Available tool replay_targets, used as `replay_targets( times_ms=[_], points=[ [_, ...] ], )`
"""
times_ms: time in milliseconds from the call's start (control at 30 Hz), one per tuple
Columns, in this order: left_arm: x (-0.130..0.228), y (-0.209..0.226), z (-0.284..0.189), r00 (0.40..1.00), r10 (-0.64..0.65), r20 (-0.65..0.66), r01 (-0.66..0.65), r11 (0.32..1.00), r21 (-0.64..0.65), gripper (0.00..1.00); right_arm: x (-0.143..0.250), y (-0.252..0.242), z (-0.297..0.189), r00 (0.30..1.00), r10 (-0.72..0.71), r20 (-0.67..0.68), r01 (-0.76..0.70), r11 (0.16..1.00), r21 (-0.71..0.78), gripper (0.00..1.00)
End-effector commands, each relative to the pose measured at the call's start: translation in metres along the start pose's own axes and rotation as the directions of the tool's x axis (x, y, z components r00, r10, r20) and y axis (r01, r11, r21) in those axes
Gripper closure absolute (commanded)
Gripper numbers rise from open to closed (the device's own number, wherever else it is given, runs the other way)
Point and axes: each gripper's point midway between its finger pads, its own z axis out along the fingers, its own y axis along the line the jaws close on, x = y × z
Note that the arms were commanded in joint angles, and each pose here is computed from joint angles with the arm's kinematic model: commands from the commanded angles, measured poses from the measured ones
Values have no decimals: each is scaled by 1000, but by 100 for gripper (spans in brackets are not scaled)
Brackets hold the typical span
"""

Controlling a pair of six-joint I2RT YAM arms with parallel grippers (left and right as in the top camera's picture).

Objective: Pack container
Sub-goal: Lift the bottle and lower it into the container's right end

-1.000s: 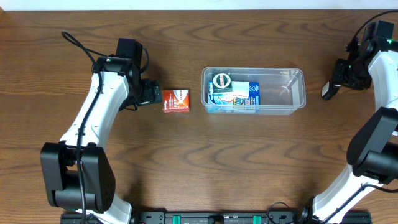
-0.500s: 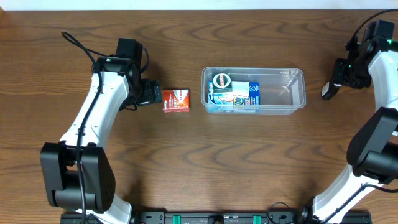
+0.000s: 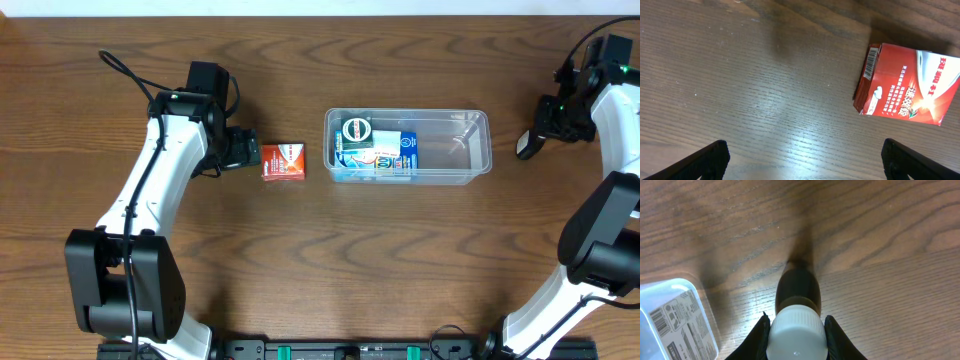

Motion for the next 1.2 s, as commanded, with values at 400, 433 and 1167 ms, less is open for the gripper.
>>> replay_targets(
  times_ms=[400, 433, 1167],
  points=[
    [-1, 3, 3, 1000, -3, 0, 3, 1000, -10, 2, -11, 67, -177, 954, -102, 281, 140, 983, -117, 84],
    [-1, 3, 3, 1000, -3, 1, 3, 1000, -10, 2, -7, 75, -193, 943, -118, 311, 162, 979, -120, 84],
    [-13, -1, 2, 999, -17, 50, 16, 1000, 7, 2, 51, 149, -158, 933, -326, 153, 345, 930, -125, 84]
  ],
)
